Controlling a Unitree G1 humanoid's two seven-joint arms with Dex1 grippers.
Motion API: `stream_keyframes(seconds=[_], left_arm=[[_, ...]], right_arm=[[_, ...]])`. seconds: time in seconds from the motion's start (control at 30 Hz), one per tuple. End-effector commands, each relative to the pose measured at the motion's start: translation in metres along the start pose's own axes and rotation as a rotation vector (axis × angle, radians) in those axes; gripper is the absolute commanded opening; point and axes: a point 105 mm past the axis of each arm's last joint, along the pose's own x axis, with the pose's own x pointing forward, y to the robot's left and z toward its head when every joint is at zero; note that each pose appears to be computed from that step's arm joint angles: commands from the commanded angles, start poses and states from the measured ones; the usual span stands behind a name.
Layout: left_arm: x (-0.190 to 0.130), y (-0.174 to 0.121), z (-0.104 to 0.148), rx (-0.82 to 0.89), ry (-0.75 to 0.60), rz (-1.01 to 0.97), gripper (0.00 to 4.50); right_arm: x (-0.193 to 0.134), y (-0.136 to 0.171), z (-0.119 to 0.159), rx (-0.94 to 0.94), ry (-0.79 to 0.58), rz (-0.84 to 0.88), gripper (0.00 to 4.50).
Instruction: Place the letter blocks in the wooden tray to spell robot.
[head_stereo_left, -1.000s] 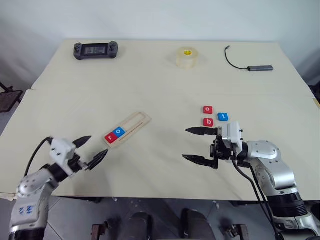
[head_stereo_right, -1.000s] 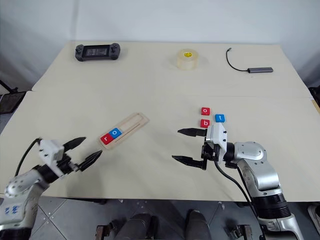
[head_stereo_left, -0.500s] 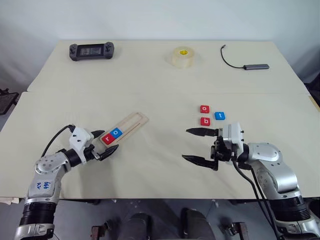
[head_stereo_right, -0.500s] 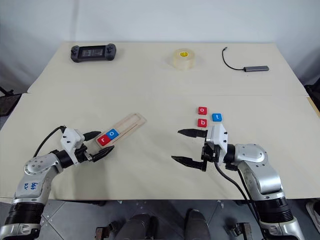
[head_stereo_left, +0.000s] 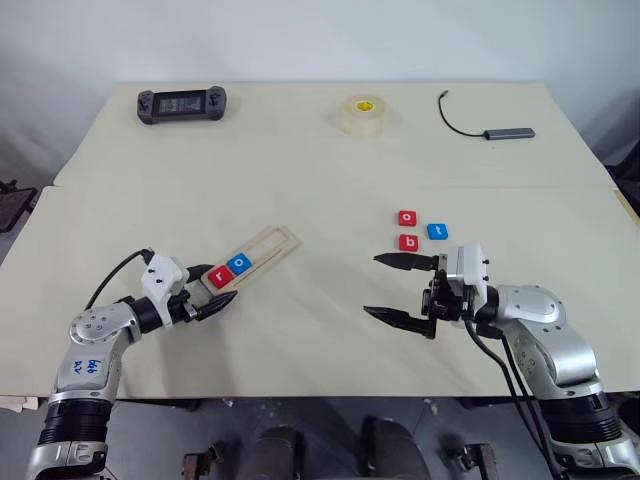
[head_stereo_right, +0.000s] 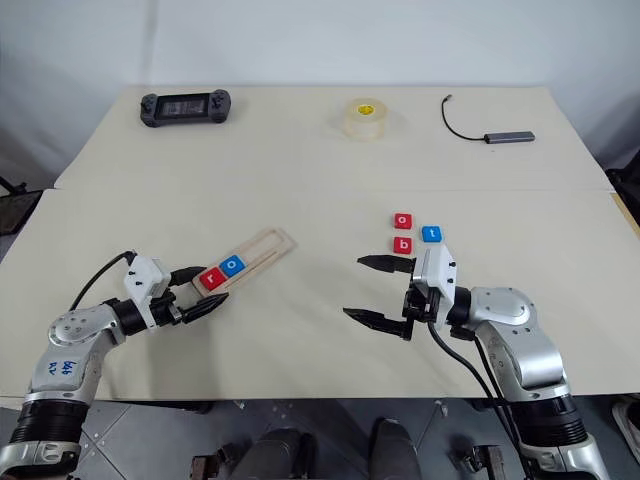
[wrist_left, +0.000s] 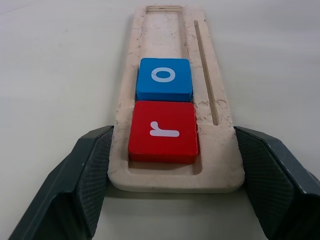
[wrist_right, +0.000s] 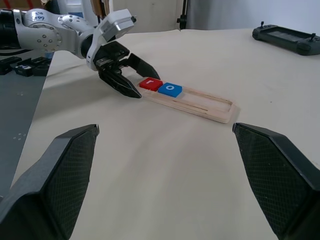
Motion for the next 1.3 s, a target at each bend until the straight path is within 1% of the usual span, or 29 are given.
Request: stream_keyframes(seconds=[0.03, 0.23, 0.33, 0.43, 0.6, 0.73, 0.77, 0.83, 0.87, 0.97, 1.13, 1.23, 1.3], left_arm=[[0.013, -0.019, 0.02, 0.062, -0.069, -0.119, 3.4], [0.044, -0.05, 0.048, 0.225, -0.124, -0.372, 3.4], [0.056, -0.065, 0.043, 0.296, -0.086, -0.506, 3.4], [0.07, -0.07, 0.036, 0.342, -0.048, -0.576, 3.4], [0.089, -0.071, 0.032, 0.366, -0.015, -0.635, 3.4], [0.095, -0.071, 0.029, 0.343, -0.013, -0.646, 3.4], [0.095, -0.07, 0.031, 0.33, -0.021, -0.641, 3.96], [0.095, -0.067, 0.033, 0.322, -0.039, -0.614, 4.34], [0.094, -0.064, 0.035, 0.32, -0.053, -0.593, 4.48], [0.087, -0.056, 0.04, 0.281, -0.092, -0.55, 4.48], [0.045, -0.041, 0.033, 0.237, -0.114, -0.498, 4.48], [0.023, -0.029, 0.038, 0.22, -0.157, -0.39, 4.48], [0.014, -0.028, 0.038, 0.212, -0.166, -0.353, 4.48]], right_arm=[[-0.018, -0.004, 0.008, -0.043, 0.012, -0.044, 4.5], [-0.062, -0.004, 0.001, -0.044, 0.115, -0.174, 4.5], [-0.08, -0.001, 0.0, -0.041, 0.153, -0.24, 4.5], [-0.098, 0.006, -0.003, -0.023, 0.192, -0.299, 4.5], [-0.117, 0.017, -0.009, 0.012, 0.23, -0.371, 4.5], [-0.122, 0.022, -0.013, 0.027, 0.237, -0.4, 4.5], [-0.122, 0.022, -0.013, 0.03, 0.235, -0.407, 4.5], [-0.122, 0.021, -0.013, 0.033, 0.231, -0.422, 4.5], [-0.123, 0.021, -0.013, 0.036, 0.227, -0.433, 4.5], [-0.127, 0.018, -0.014, 0.041, 0.221, -0.479, 4.5], [-0.158, 0.008, -0.02, 0.05, 0.239, -0.632, 4.5], [-0.175, 0.006, -0.022, 0.025, 0.254, -0.689, 4.5], [-0.18, 0.006, -0.024, 0.013, 0.258, -0.704, 4.5]])
